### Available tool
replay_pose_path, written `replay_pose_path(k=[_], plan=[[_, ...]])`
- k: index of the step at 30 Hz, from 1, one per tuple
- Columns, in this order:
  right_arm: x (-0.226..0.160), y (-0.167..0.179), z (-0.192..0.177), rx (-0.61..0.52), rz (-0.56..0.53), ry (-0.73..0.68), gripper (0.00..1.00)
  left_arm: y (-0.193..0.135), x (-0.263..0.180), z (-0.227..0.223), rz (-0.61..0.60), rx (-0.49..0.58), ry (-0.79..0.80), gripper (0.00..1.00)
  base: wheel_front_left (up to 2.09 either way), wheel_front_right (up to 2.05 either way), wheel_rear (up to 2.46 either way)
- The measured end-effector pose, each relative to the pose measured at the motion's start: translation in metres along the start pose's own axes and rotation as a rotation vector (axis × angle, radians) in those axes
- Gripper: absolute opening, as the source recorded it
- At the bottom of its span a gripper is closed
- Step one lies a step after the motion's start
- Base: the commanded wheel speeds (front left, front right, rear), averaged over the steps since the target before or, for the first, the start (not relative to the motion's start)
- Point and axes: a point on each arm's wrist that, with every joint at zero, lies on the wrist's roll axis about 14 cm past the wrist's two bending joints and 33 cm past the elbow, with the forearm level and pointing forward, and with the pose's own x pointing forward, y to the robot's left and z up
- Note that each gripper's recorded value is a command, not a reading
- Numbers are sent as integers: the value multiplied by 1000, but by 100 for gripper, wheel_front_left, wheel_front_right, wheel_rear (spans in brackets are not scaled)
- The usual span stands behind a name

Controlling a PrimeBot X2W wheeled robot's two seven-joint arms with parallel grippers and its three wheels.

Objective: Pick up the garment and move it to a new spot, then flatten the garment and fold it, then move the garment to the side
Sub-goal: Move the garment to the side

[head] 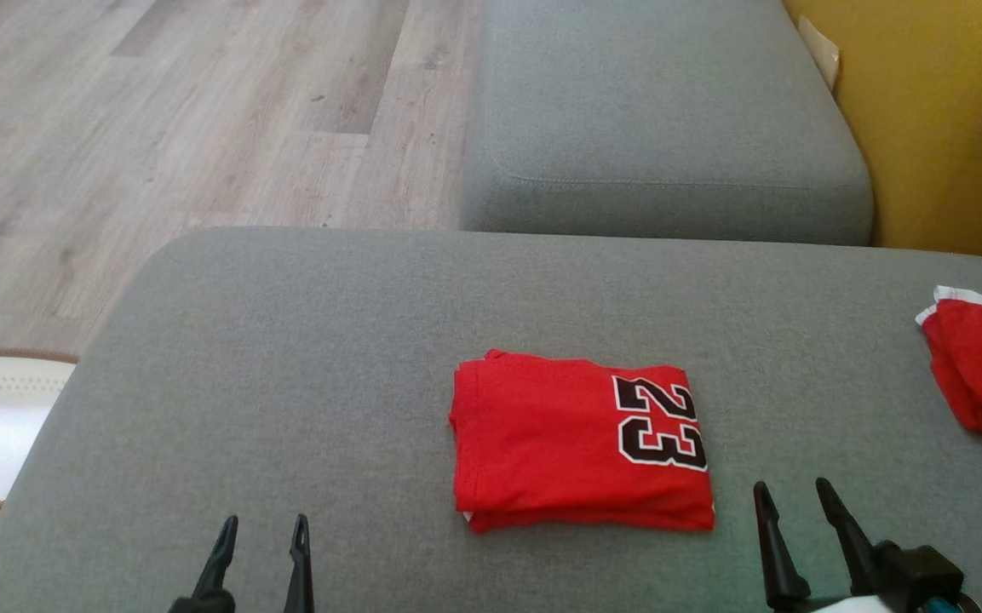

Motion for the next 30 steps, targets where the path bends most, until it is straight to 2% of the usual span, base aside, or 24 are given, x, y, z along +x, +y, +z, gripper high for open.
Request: replay_pose_path(k=[30], plan=[[6, 4, -19, -10, 25, 70, 100, -3, -6, -13, -16, 49, 52, 100, 0, 0, 0]])
